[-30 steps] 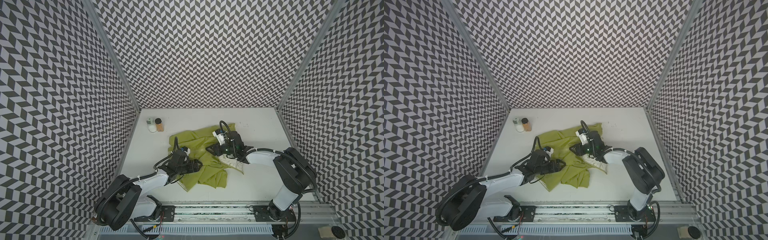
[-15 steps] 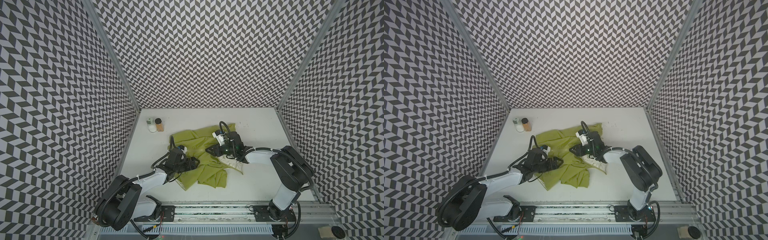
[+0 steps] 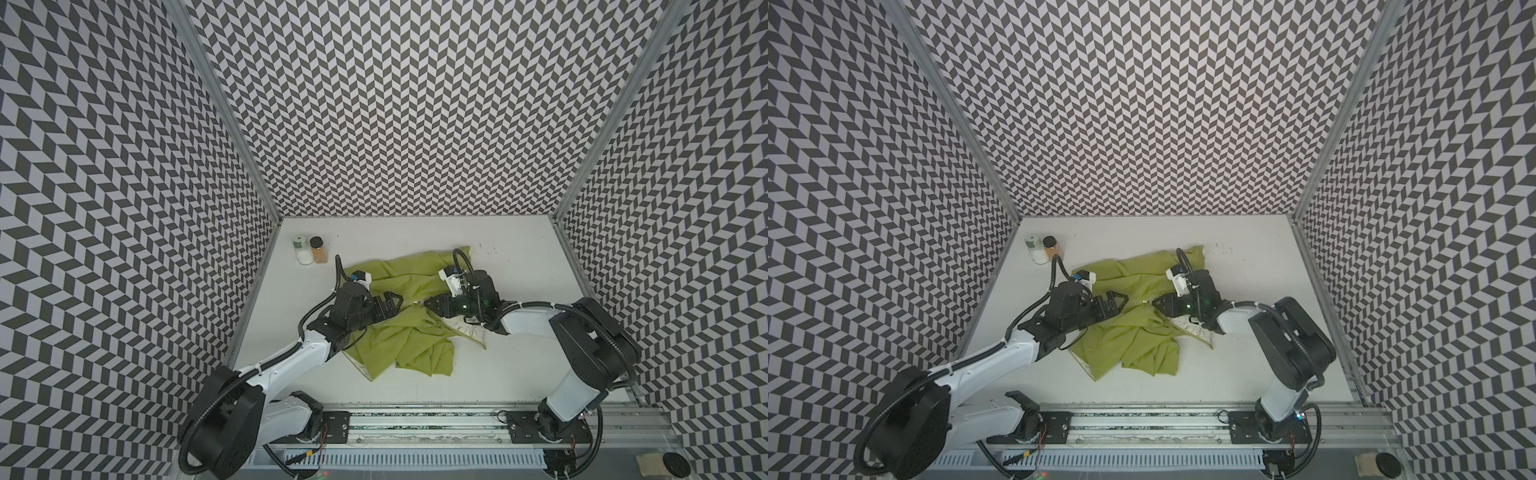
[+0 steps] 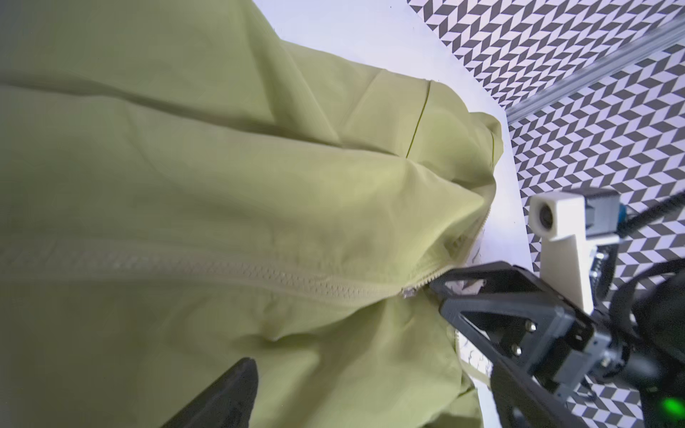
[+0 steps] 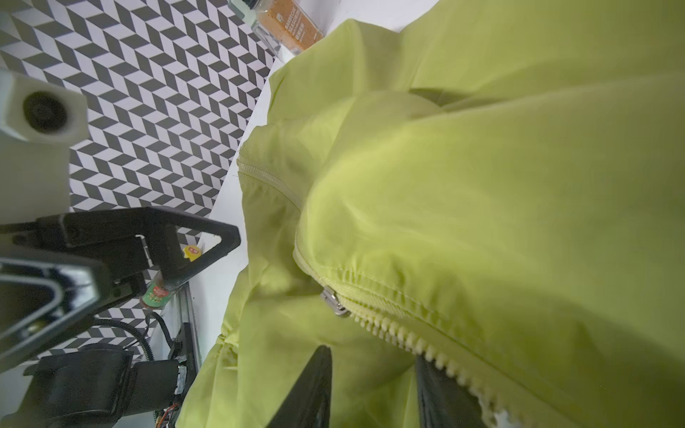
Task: Zip up the jacket
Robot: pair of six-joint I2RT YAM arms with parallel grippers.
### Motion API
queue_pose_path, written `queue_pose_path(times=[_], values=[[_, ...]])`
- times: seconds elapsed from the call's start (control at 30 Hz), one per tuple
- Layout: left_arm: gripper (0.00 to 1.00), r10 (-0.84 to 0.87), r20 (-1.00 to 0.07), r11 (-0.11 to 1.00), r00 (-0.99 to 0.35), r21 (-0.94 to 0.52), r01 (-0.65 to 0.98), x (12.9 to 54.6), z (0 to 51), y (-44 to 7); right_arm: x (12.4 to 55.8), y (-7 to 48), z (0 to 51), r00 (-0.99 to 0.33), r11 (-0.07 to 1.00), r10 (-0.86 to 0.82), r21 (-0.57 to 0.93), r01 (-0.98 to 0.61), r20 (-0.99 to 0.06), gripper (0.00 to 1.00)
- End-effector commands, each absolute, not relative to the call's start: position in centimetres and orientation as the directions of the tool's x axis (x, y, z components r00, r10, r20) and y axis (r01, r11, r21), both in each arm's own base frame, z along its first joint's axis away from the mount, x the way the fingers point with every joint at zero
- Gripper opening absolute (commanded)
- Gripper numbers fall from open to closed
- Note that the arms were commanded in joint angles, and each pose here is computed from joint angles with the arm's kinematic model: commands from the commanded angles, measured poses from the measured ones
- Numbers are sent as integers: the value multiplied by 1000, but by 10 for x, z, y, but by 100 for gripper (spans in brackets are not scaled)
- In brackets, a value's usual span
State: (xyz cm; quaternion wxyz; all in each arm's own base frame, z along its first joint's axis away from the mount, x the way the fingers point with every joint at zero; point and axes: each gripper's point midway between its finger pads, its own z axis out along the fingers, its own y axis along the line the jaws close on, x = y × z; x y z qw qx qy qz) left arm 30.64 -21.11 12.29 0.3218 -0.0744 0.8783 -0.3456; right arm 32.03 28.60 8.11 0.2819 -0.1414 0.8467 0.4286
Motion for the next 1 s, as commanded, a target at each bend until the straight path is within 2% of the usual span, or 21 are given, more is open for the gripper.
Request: queue_pose_path(times=[0.0, 0.2, 0.43, 0.83, 0.97], values=[[99, -300, -535, 805, -790, -586, 91, 323, 110, -222, 324, 287, 97, -760, 564, 48, 645, -515, -648, 38], [99, -195, -521, 840, -831, -527, 133, 334, 87, -256, 293, 290, 97, -736, 505, 47, 652, -566, -675, 22], [98, -175, -484, 826, -858, -546, 139, 325, 68, -280, 283, 285, 74, -752, 516, 50, 662, -544, -657, 21], [75, -225, -442, 746, -868, -652, 139, 335, 63, -312, 281, 284, 73, -740, 519, 36, 645, -561, -672, 18], [62, -297, -418, 693, -859, -713, 107, 338, 72, -316, 276, 280, 73, -736, 524, 37, 640, -562, -676, 17]])
